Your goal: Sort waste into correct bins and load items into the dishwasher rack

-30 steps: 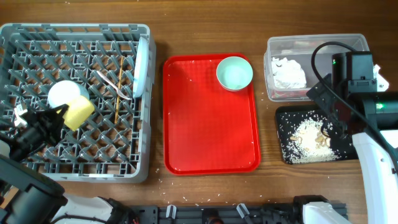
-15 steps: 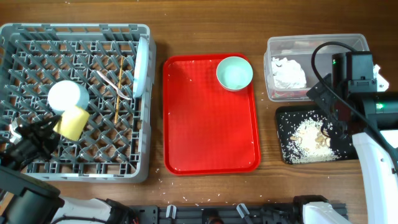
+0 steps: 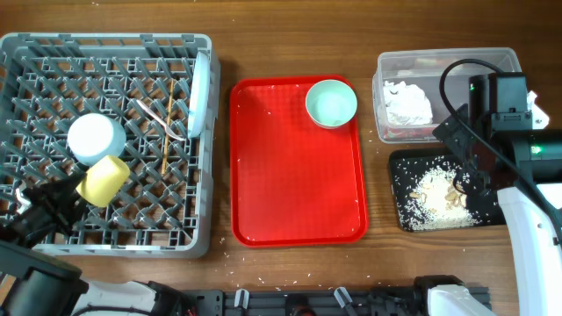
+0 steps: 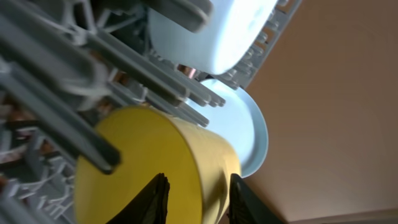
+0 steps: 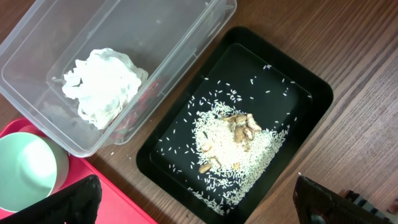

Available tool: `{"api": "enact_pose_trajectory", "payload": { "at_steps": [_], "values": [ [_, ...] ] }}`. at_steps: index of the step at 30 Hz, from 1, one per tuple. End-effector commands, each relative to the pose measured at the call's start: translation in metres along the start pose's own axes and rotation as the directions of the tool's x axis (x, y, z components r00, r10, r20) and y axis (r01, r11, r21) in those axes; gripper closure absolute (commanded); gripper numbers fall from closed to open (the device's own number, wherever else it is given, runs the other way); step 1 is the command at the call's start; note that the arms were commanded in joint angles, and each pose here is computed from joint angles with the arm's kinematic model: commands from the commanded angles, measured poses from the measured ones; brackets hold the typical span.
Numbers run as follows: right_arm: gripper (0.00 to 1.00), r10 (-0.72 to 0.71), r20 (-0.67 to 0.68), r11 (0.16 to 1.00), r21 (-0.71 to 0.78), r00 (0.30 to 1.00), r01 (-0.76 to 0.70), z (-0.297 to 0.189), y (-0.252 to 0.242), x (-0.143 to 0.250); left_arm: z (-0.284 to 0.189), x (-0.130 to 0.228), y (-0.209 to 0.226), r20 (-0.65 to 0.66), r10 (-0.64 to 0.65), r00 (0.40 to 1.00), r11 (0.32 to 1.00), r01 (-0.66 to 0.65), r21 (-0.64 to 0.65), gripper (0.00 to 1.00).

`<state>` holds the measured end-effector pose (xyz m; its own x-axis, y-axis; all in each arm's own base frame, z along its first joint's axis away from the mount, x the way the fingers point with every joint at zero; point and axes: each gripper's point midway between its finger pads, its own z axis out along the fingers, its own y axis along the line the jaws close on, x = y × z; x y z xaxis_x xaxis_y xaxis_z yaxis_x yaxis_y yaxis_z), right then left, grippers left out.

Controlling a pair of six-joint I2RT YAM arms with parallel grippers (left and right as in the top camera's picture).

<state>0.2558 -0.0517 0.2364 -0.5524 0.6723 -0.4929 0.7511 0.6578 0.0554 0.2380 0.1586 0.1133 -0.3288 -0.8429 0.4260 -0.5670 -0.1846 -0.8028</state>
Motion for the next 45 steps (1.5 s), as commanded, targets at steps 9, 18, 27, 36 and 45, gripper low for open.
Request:
{"api": "enact_pose_trajectory", "payload": {
  "at_steps": [9,18,27,36,45],
  "values": [
    [0.0,0.016,0.008,1.0,-0.009,1.0,-0.016,-0.003,0.0,-0.002,-0.024,-0.001,0.019,0.043,-0.119,0.992,0.993,0.119,-0.014,0.54],
    [0.0,0.016,0.008,1.0,-0.009,1.0,-0.016,-0.003,0.0,-0.002,-0.033,-0.002,0.02,0.063,-0.15,0.987,0.989,0.15,0.007,0.0],
    [0.0,0.016,0.008,1.0,-0.01,1.0,-0.016,-0.003,0.0,-0.002,-0.044,0.003,-0.027,0.068,-0.014,0.998,1.0,0.016,-0.022,0.0],
    [0.0,0.016,0.008,1.0,-0.01,1.0,-0.016,-0.003,0.0,-0.002,-0.047,0.0,-0.03,0.111,-0.035,0.993,0.996,0.044,-0.078,0.0],
    [0.0,0.016,0.008,1.0,-0.009,1.0,-0.016,-0.003,0.0,-0.002,-0.083,0.005,-0.04,0.339,0.05,0.94,0.963,0.045,-0.267,0.0]
  ]
}}
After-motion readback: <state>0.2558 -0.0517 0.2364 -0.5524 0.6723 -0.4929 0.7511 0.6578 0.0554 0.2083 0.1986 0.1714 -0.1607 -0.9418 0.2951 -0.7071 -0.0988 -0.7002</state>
